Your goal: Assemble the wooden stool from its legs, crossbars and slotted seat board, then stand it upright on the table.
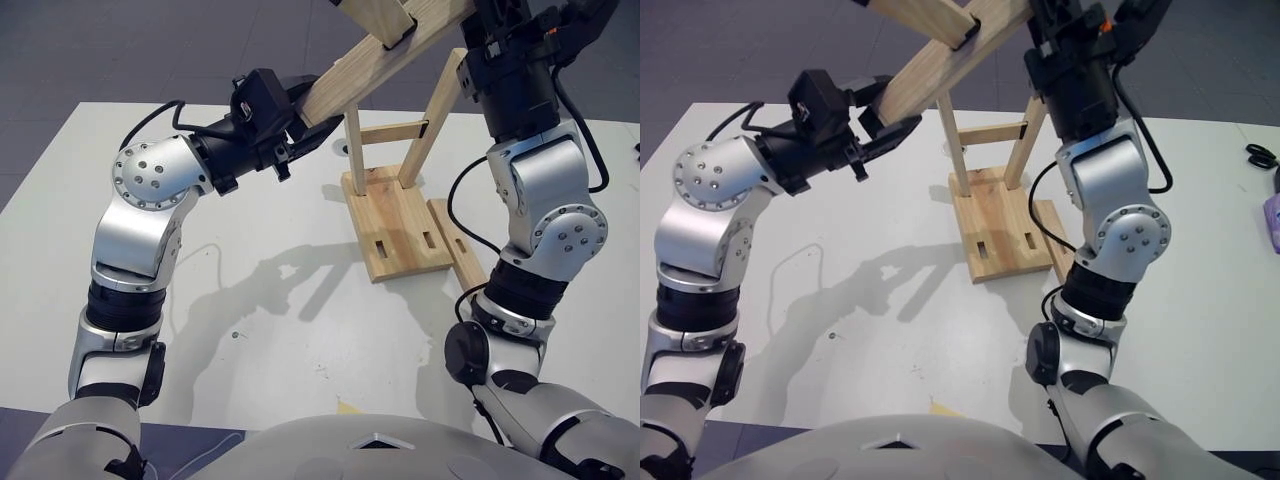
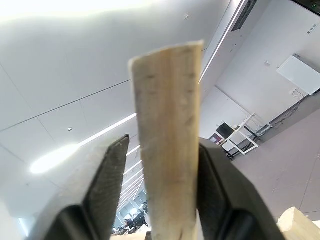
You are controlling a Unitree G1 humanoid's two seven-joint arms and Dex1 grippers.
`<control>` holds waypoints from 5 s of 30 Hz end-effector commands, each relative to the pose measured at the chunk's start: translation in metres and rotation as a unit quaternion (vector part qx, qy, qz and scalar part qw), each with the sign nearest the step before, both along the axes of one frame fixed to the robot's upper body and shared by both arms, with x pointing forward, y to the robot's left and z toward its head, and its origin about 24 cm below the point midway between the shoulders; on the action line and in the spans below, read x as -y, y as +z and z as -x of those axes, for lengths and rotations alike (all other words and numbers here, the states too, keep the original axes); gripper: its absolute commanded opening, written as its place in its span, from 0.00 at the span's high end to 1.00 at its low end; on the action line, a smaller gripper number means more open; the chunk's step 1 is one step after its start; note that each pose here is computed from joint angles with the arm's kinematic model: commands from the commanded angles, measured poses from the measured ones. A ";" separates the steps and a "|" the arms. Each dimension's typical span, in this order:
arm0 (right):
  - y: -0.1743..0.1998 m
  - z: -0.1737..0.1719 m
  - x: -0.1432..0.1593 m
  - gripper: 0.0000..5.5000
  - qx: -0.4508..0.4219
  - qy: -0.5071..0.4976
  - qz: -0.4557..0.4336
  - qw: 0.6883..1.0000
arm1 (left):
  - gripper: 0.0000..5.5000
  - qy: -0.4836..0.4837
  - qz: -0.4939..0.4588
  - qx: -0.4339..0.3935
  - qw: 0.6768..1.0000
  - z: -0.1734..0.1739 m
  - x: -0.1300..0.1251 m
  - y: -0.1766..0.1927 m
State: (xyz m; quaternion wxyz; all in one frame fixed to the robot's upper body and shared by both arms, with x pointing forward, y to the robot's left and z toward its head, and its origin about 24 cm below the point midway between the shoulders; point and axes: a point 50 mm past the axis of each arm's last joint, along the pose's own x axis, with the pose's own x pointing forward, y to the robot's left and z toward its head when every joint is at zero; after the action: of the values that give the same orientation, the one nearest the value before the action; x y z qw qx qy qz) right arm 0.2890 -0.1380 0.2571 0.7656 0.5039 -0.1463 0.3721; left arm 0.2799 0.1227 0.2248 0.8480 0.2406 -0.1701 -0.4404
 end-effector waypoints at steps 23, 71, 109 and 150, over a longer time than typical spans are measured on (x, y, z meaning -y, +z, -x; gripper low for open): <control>-0.063 0.017 0.087 0.81 -0.156 -0.119 0.165 0.967 | 0.21 0.290 0.356 -0.097 0.883 0.008 -0.084 0.002; -0.159 0.045 0.128 0.81 -0.277 -0.293 0.382 0.831 | 0.02 0.347 0.287 -0.123 0.884 0.000 -0.072 -0.025; -0.209 0.059 0.074 0.81 -0.379 -0.201 0.449 0.784 | 0.02 0.354 0.244 -0.113 0.896 -0.001 -0.059 -0.034; -0.053 0.014 0.142 0.03 -0.151 -0.281 0.036 0.947 | 0.02 0.339 0.234 -0.118 0.904 -0.003 -0.046 -0.044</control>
State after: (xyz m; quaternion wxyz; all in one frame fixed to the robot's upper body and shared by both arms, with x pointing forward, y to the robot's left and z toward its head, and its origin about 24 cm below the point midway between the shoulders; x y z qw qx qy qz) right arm 0.2718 -0.2711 0.1865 0.8806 0.4527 -0.1242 0.0650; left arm 0.2843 0.1711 0.1833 0.9918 0.0255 -0.0817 -0.0946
